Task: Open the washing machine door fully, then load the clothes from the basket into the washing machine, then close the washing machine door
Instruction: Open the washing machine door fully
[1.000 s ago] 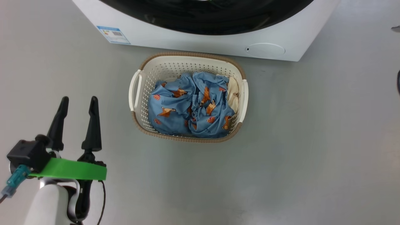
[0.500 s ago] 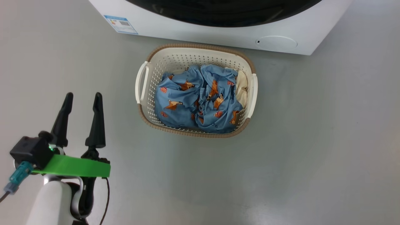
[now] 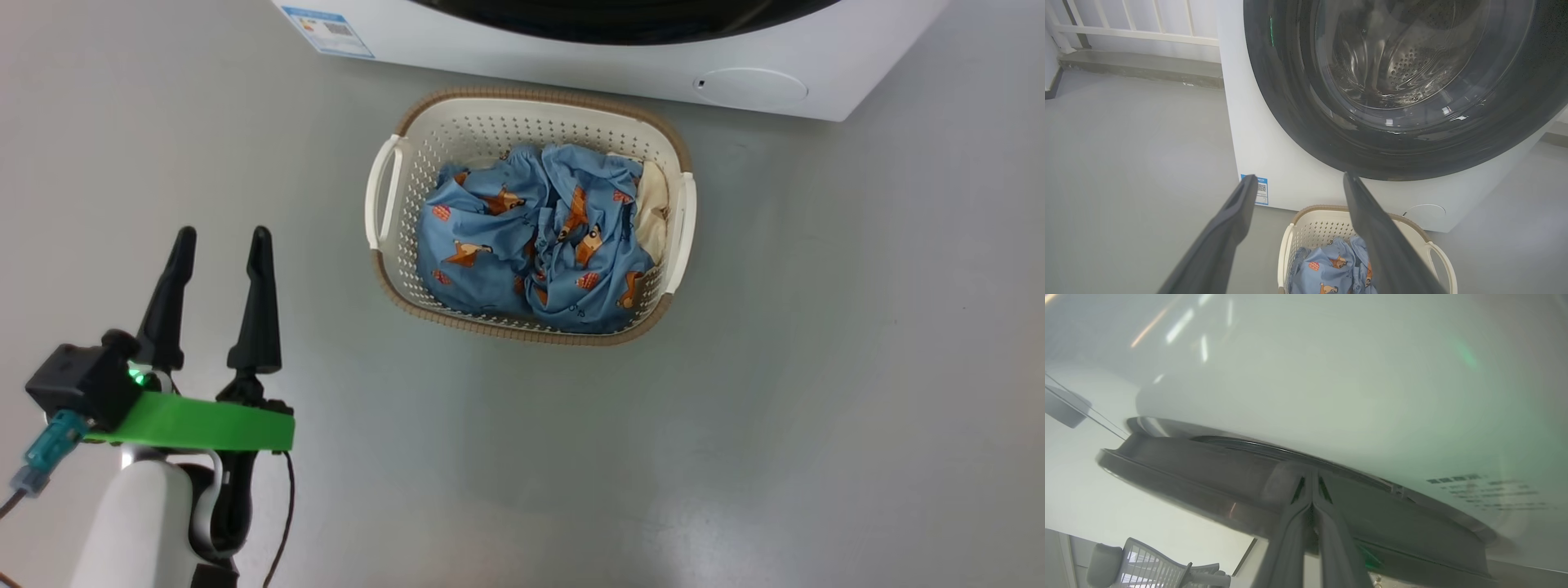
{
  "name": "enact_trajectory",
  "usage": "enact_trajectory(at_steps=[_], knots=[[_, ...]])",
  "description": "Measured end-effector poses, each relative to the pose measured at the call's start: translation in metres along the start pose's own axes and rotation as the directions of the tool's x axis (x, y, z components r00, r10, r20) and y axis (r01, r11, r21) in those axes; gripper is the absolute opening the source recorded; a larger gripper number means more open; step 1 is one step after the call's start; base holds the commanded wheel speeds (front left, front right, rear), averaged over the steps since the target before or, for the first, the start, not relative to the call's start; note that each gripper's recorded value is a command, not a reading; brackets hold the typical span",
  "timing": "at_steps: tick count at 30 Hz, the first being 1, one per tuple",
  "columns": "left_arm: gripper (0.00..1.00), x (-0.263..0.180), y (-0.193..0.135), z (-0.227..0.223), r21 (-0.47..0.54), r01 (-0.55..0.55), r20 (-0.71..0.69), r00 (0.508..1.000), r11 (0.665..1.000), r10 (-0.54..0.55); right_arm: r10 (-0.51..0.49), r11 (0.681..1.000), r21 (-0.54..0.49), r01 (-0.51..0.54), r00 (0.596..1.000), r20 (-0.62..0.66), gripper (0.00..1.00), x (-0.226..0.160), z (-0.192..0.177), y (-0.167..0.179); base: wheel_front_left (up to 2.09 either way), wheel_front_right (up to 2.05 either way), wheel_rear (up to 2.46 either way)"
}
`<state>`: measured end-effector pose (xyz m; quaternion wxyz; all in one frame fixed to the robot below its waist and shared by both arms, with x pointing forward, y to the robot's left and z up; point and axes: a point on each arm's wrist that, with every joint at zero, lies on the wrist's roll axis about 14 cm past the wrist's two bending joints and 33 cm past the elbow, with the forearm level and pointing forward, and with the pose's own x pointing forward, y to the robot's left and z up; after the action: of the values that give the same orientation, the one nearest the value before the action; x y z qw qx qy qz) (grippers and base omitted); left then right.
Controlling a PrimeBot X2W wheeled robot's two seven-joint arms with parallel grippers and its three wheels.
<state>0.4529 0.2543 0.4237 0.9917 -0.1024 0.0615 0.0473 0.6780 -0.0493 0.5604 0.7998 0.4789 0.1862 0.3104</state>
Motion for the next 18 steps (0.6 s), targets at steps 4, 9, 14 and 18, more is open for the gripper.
enact_trajectory(at_steps=[4,9,14,18], knots=[[1.0,-0.001,0.001,-0.003,-0.008,-0.008,-0.006,1.0,1.0,0.008,0.001,1.0,0.007,-0.001,1.0,-0.012,0.0,0.006,0.001,-0.001,0.0,0.0,0.0],[1.0,-0.004,0.003,-0.004,-0.012,-0.02,-0.009,1.0,1.0,0.02,-0.014,1.0,0.017,0.015,0.999,-0.049,0.0,0.011,-0.005,-0.004,0.0,0.0,0.0],[1.0,-0.005,0.004,-0.001,-0.014,-0.023,-0.004,1.0,1.0,0.023,-0.027,1.0,0.009,0.028,0.994,-0.106,0.0,0.012,-0.016,-0.003,0.0,0.0,0.0],[1.0,-0.006,0.004,0.004,-0.017,-0.025,0.008,1.0,1.0,0.025,-0.035,0.999,0.003,0.036,0.991,-0.129,0.0,0.009,-0.021,0.001,0.0,0.0,0.0]])
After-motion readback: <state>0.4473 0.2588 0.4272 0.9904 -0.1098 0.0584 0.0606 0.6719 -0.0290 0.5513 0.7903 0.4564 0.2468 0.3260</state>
